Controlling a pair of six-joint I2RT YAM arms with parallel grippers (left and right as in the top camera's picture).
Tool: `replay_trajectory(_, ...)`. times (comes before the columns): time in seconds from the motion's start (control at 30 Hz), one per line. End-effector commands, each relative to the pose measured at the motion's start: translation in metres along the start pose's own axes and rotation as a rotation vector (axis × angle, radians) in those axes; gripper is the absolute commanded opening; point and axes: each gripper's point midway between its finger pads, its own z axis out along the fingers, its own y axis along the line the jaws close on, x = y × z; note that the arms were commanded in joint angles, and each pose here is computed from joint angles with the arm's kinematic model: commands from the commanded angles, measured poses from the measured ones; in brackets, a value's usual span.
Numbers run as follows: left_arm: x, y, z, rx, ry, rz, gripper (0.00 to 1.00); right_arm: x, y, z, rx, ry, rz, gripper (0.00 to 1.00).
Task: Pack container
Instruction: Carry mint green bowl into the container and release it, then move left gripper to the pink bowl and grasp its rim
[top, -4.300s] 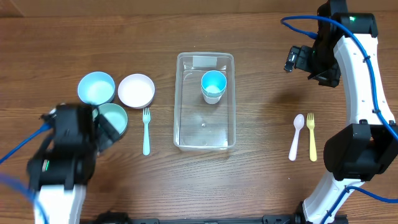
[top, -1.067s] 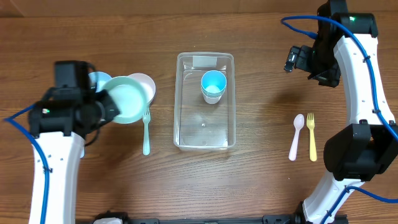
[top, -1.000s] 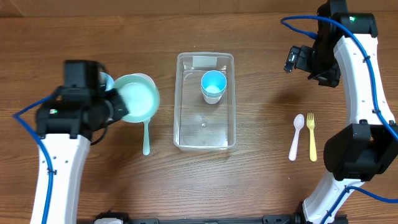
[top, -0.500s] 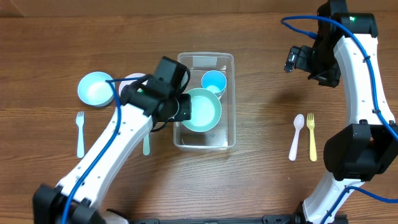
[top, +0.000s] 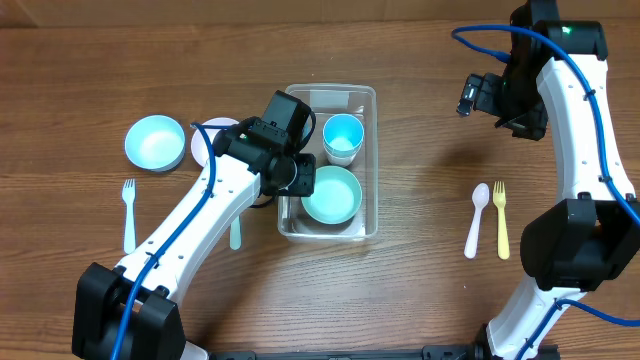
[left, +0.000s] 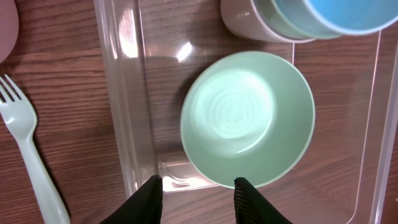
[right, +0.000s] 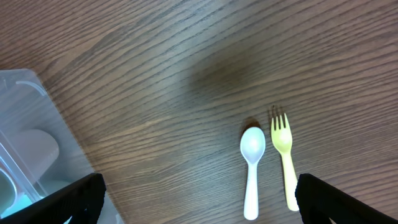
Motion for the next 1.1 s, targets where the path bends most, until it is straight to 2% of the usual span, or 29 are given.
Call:
replay_trajectory(0.0, -0.016, -0.007, -0.016, 0.008, -0.051, 0.014, 0.38, -0.004, 0.001, -0.021, -0.014, -0.065, -0.005, 1.00)
replay_trajectory(0.2, -0.038, 0.027, -0.065, -0.183, -0.137, -0.069, 0.39, -0.004, 0.001, -0.021, -0.014, -0.065, -0.005, 1.00)
replay_trajectory(0.33, -0.044, 0.054, -0.086, -0.229, -0.164, -0.172, 0.45, -0.004, 0.001, -0.021, -0.014, -0.065, -0.005, 1.00)
replay_trajectory(0.4, -0.044, 0.069, -0.087, -0.238, -0.156, -0.250, 0.54, -0.004, 0.001, -0.021, -0.014, -0.065, -0.005, 1.00)
replay_trajectory(0.43, -0.044, 0.079, -0.087, -0.240, -0.151, -0.298, 0.64, -0.004, 0.001, -0.021, -0.014, -0.065, -0.004, 1.00)
replay_trajectory(0.47, -0.043, 0.087, -0.086, -0.234, -0.144, -0.345, 0.78, -0.004, 0.001, -0.021, -0.014, -0.065, -0.004, 1.00)
replay_trajectory(0.57, -0.043, 0.109, -0.080, -0.236, -0.126, -0.467, 0.88, -0.004, 0.001, -0.021, -0.014, -0.065, -0.005, 1.00)
replay_trajectory(0.77, -0.042, 0.143, -0.054, -0.215, -0.090, -0.683, 0.88, -0.004, 0.001, -0.021, -0.014, -0.065, -0.005, 1.00)
replay_trajectory(0.87, -0.045, 0.147, -0.040, -0.176, -0.075, -0.713, 0.88, -0.004, 0.001, -0.021, -0.014, -0.065, -0.005, 1.00)
replay_trajectory(1.07, -0.045, 0.157, -0.007, -0.206, -0.029, -0.752, 0.83, -0.004, 0.001, -0.021, -0.014, -0.065, -0.005, 1.00)
